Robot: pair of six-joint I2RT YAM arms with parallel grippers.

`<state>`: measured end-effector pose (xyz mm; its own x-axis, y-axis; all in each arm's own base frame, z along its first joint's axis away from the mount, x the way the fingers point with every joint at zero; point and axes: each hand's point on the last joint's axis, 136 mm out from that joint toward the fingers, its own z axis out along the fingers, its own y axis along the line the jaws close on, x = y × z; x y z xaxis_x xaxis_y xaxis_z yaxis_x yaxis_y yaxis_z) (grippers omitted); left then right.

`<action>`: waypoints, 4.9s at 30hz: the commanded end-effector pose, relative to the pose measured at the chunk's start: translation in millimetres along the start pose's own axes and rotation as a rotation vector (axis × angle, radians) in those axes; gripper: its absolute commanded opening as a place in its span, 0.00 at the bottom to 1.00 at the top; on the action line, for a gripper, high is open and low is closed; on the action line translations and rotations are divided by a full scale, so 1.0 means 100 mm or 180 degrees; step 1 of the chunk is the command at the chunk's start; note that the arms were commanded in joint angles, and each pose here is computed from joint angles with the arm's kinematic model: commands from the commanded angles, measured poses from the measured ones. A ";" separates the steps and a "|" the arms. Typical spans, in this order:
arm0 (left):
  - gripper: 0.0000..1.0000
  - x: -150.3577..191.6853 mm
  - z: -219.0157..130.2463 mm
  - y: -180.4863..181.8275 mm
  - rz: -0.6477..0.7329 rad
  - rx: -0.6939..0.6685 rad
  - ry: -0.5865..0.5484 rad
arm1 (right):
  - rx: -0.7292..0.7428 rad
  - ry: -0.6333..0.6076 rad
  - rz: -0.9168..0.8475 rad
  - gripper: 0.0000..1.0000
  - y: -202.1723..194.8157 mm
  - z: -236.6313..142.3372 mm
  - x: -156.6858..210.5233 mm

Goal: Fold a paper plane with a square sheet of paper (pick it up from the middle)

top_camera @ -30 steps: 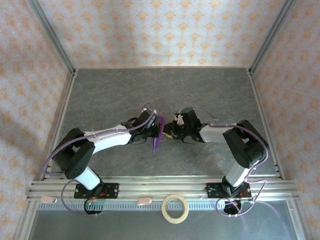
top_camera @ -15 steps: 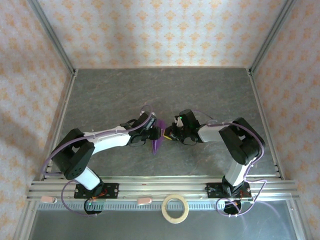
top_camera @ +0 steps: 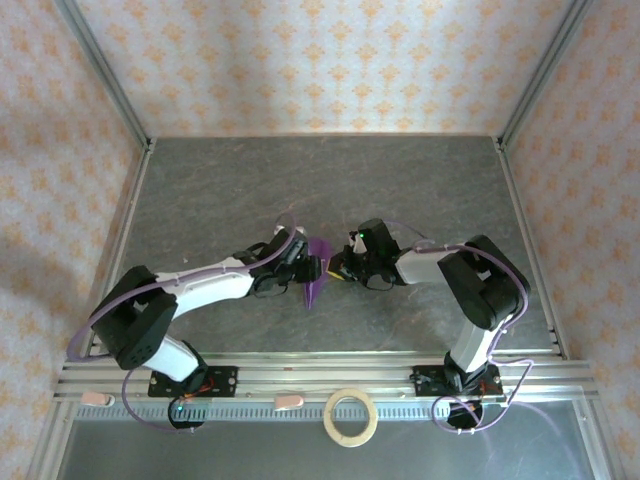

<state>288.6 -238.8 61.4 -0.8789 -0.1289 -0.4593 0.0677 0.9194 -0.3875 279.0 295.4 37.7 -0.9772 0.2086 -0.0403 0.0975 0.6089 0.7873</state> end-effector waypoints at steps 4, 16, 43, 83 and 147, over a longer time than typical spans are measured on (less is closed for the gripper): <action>0.55 0.12 0.12 0.02 -0.0017 -0.0012 0.0143 | 0.0004 -0.0031 -0.0027 0.08 -0.01 0.02 -0.02; 0.32 0.17 0.19 -0.06 0.0046 0.0114 0.0264 | 0.0008 -0.0029 -0.0031 0.08 0.00 0.02 -0.02; 0.09 0.30 0.34 0.03 0.0115 -0.0099 0.0434 | 0.0046 -0.0166 -0.0129 0.28 0.06 -0.11 -0.12; 0.20 0.20 0.32 0.59 0.0111 -0.1265 0.0368 | 0.0397 -0.0844 0.0068 0.50 -0.44 -0.82 -0.34; 0.89 -1.45 -1.13 2.14 0.0652 -0.1035 -0.3055 | 0.1775 -0.4129 -0.1782 1.00 -1.12 -2.77 -1.61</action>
<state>363.0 14.8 104.2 -0.2510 -0.0679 -0.9656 -0.1058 0.9935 -0.0423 370.6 -20.0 111.2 -0.1516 0.2015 -0.9677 0.1411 0.9734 0.1806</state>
